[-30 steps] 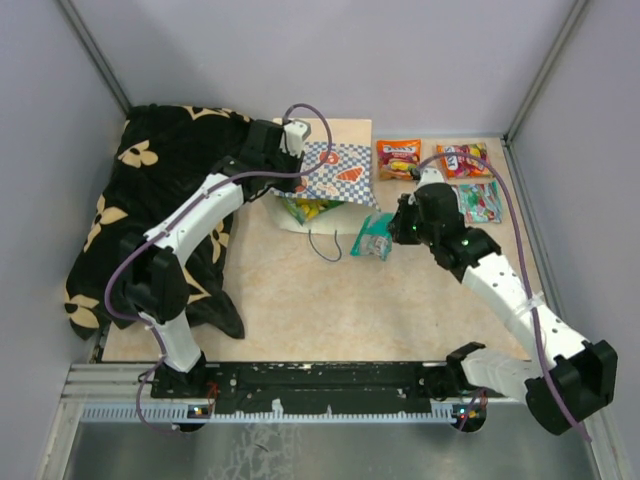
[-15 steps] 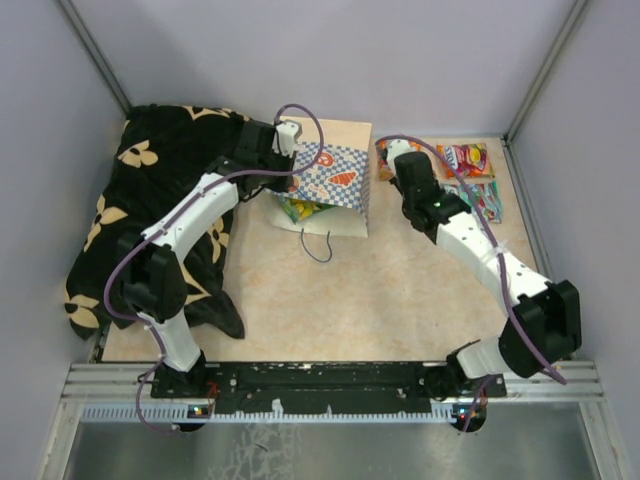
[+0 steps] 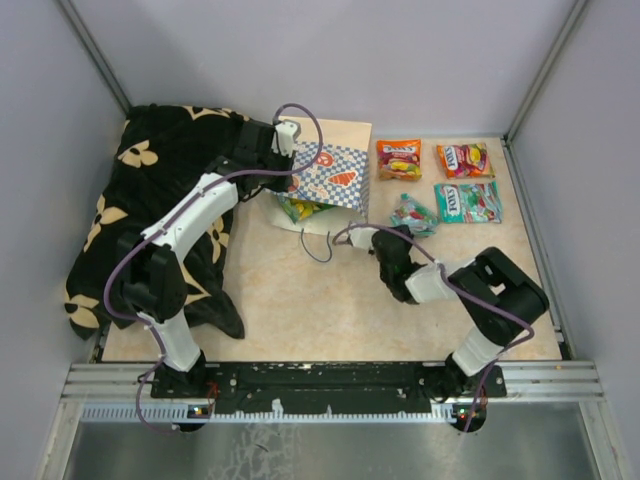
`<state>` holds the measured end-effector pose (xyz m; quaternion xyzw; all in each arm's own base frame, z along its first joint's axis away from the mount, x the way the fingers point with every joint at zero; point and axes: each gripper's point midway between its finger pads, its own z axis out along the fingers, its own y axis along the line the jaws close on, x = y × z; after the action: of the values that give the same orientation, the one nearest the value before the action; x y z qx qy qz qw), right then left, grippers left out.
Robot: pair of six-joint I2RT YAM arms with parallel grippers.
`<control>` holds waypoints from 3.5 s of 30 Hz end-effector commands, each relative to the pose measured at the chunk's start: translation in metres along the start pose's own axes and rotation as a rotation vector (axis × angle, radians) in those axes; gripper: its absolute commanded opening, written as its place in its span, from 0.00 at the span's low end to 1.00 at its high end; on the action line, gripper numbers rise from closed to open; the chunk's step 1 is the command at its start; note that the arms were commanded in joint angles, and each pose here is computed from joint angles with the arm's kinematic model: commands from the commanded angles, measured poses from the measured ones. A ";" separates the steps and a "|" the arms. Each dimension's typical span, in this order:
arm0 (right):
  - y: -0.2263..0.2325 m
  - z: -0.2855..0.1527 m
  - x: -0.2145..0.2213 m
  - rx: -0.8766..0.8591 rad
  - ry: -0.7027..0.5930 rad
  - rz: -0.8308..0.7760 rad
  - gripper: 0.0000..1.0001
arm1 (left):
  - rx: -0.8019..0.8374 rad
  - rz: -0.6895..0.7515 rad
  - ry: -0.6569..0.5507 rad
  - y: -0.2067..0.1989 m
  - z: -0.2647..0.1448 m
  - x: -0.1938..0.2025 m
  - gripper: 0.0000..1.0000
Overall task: Take the snacks out of the paper bag
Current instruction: Place the snack at the center of the board, then adjust the snack at the center of the board, then take out the snack from the paper bag.
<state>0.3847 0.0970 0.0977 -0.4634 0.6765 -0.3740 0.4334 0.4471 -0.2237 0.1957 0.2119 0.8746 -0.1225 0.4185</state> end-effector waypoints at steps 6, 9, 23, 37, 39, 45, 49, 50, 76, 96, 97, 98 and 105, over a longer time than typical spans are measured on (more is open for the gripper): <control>0.017 -0.060 -0.059 -0.069 -0.357 0.162 0.00 | -0.017 -0.014 -0.023 0.007 -0.006 -0.005 0.00; 0.008 -0.083 -0.069 -0.118 -0.450 0.376 0.83 | -0.016 -0.014 -0.025 0.006 -0.007 -0.006 0.00; -0.084 -0.127 -0.067 -0.074 -0.211 1.614 0.99 | 0.019 -0.027 -0.028 0.000 -0.014 -0.009 0.00; 0.070 -0.059 -0.052 -0.308 0.236 1.772 0.64 | 0.046 -0.029 0.017 -0.005 -0.017 0.006 0.00; 0.085 -0.054 -0.045 -0.317 0.278 1.743 0.63 | 0.046 -0.029 0.022 -0.005 -0.015 0.007 0.00; 0.106 -0.039 -0.019 -0.315 0.370 1.672 0.62 | 0.031 -0.023 0.032 -0.002 -0.012 0.012 0.00; 0.092 -0.026 -0.015 -0.335 0.356 1.529 0.69 | 0.031 -0.022 0.038 -0.002 -0.008 0.014 0.00; 0.088 -0.023 -0.017 -0.344 0.340 1.472 0.71 | 0.034 -0.023 0.038 -0.002 -0.008 0.014 0.00; 0.047 0.041 0.013 -0.411 0.378 1.243 0.86 | 0.016 -0.035 0.019 0.001 -0.005 0.000 0.00; -0.043 -0.157 -0.116 -0.422 -0.537 2.049 0.96 | 0.137 0.024 -0.166 -0.045 -0.029 -0.075 0.00; -0.031 -0.162 -0.127 -0.473 -0.535 2.092 0.93 | 0.149 0.022 -0.176 -0.049 -0.031 -0.080 0.00; -0.025 -0.163 -0.137 -0.502 -0.537 2.124 0.90 | 0.161 0.022 -0.180 -0.054 -0.030 -0.082 0.00; 0.002 -0.120 -0.212 -0.578 -0.452 2.338 0.83 | 0.204 0.028 -0.169 -0.082 -0.024 -0.091 0.00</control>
<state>0.2725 0.2782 0.1151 0.1706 0.7756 0.3742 0.4789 0.4423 -0.2934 0.2808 0.2496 0.8198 -0.2119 0.4698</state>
